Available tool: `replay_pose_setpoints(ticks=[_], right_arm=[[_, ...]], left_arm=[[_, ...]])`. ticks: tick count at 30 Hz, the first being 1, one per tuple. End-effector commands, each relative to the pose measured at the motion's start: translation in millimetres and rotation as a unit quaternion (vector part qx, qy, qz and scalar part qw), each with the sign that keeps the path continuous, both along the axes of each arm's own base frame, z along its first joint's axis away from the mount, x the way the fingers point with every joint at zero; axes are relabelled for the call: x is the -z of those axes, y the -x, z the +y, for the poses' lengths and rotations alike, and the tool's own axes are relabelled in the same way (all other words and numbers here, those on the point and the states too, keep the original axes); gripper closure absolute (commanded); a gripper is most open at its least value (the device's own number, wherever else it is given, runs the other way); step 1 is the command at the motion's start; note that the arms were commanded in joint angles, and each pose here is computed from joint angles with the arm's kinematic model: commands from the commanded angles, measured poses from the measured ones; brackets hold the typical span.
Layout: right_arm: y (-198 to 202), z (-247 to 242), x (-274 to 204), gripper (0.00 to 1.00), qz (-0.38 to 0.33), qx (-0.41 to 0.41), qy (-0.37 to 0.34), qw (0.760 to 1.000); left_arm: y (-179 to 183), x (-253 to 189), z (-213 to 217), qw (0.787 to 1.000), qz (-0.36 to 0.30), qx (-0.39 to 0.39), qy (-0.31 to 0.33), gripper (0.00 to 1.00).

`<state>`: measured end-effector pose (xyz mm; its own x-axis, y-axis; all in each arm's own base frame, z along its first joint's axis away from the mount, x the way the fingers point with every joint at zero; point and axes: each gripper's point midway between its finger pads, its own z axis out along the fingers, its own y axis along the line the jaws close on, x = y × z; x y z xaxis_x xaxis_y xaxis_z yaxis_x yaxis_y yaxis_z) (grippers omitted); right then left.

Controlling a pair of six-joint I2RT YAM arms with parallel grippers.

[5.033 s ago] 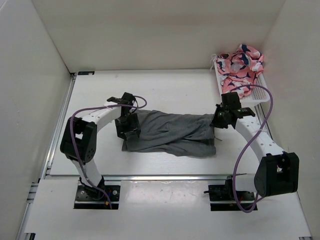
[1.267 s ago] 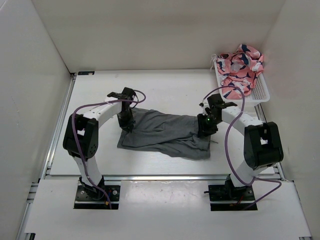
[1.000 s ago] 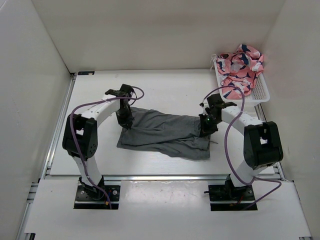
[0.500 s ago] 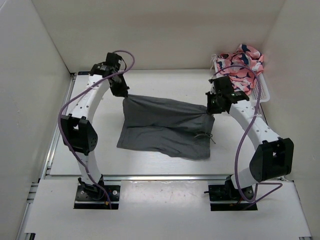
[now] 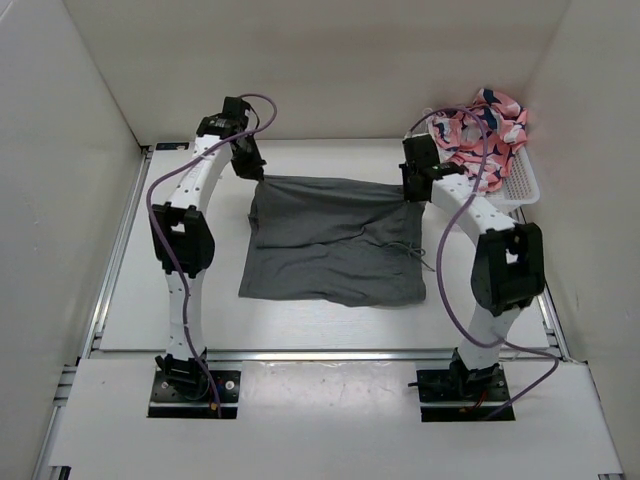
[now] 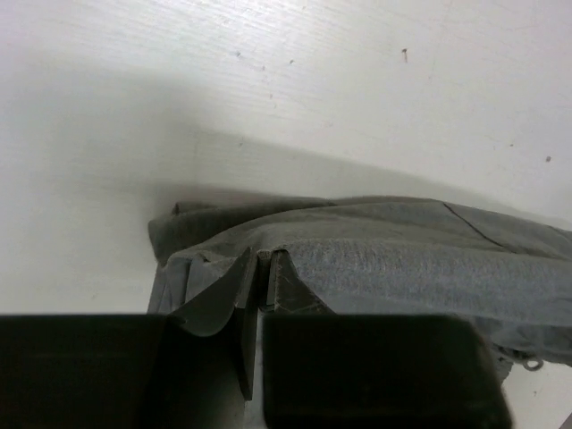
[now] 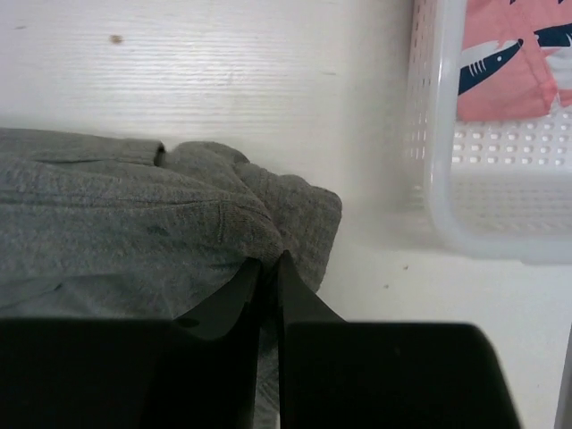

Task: Fold and stack the shorts
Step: Fold the shorts

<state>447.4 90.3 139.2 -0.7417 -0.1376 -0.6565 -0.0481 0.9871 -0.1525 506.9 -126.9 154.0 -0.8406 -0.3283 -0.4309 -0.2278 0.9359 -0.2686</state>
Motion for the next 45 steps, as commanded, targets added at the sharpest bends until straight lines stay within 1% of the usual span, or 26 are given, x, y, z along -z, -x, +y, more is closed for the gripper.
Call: replay_pose_setpoints(ticks=[1,3,6,14,16,17,18,19,22,23,24,26,29,30,31,32,33,34,35,36,37,40,41,42,44,45], right_arm=[[-33,-41,-17,1.0,-0.05,0.071,0.096,0.992],[-41,-48,-1,1.0,-0.036,0.081,0.13,0.987],[-51,-45,7,1.0,-0.038,0.082,0.13,0.987],[-40,-28,-4,1.0,-0.05,0.052,0.084,0.994],[-29,-27,-18,1.0,-0.062,0.053,0.076,0.994],[-18,-24,-9,1.0,-0.05,0.048,0.078,0.995],[-9,-20,-19,1.0,-0.061,0.046,0.07,0.995],[4,-20,-7,1.0,-0.046,0.04,0.076,0.995],[37,-15,-12,1.0,-0.042,0.042,0.087,0.994],[57,-8,-7,1.0,-0.039,0.038,0.089,0.995],[69,-12,-7,1.0,-0.04,0.048,0.108,0.992],[103,-6,-1,1.0,-0.042,0.041,0.132,0.989],[146,0,-3,1.0,-0.056,0.066,0.139,0.987],[156,-5,-4,1.0,-0.071,0.11,0.129,0.983],[175,-14,-1,0.95,-0.045,0.123,0.151,0.98],[181,-10,-2,0.81,-0.043,0.124,0.146,0.98],[186,-5,-1,0.63,-0.04,0.137,0.128,0.982],[194,-6,1,0.41,-0.025,0.127,0.137,0.982],[195,-7,1,0.18,-0.023,0.129,0.138,0.982],[196,-5,2,0.17,-0.021,0.132,0.132,0.982],[195,-2,1,0.18,-0.021,0.131,0.125,0.983],[195,8,-4,0.43,-0.018,0.138,0.068,0.988],[195,13,-4,0.55,-0.013,0.137,0.045,0.989],[199,15,0,0.62,-0.002,0.131,0.024,0.991],[205,25,9,0.77,0.044,0.143,-0.059,0.987],[211,24,11,0.79,0.056,0.152,-0.095,0.982]], left_arm=[[-29,-30,14,0.998,-0.069,-0.007,-0.005,0.89],[-41,-29,10,0.997,-0.081,0.0,-0.001,0.89],[-51,-26,5,0.996,-0.088,0.005,0.009,0.89],[-48,-33,26,0.996,-0.089,-0.003,0.006,0.89],[-33,-39,34,0.997,-0.081,-0.004,0.002,0.89],[-23,-54,37,0.996,-0.092,-0.003,-0.003,0.89],[-11,-41,38,0.998,-0.069,-0.003,-0.006,0.89],[-3,-40,40,0.998,-0.063,0.001,-0.009,0.89],[31,-33,45,0.999,-0.035,-0.005,-0.015,0.89],[41,-43,47,0.999,-0.041,-0.005,-0.014,0.89],[58,-25,45,1.0,-0.012,-0.006,-0.019,0.89],[78,-18,47,1.0,0.002,-0.014,-0.016,0.89],[120,-5,46,0.999,0.029,-0.023,-0.006,0.89],[131,-13,47,1.0,0.02,-0.023,-0.005,0.89],[149,2,49,0.999,0.044,-0.029,-0.006,0.89],[160,4,46,0.998,0.052,-0.022,0.006,0.89],[170,-1,45,0.999,0.046,-0.019,0.013,0.77],[185,11,45,0.998,0.066,-0.011,0.015,0.54],[191,12,42,0.997,0.069,-0.007,0.022,0.16],[195,12,38,0.997,0.071,0.0,0.028,0.14],[195,9,38,0.998,0.064,0.005,0.027,0.14],[192,6,41,0.998,0.058,-0.005,0.02,0.18],[189,2,42,0.999,0.052,-0.007,0.017,0.21],[188,6,44,0.998,0.057,-0.01,0.011,0.27],[182,8,47,0.998,0.055,-0.02,0.004,0.27],[181,13,48,0.998,0.06,-0.028,-0.001,0.27]])
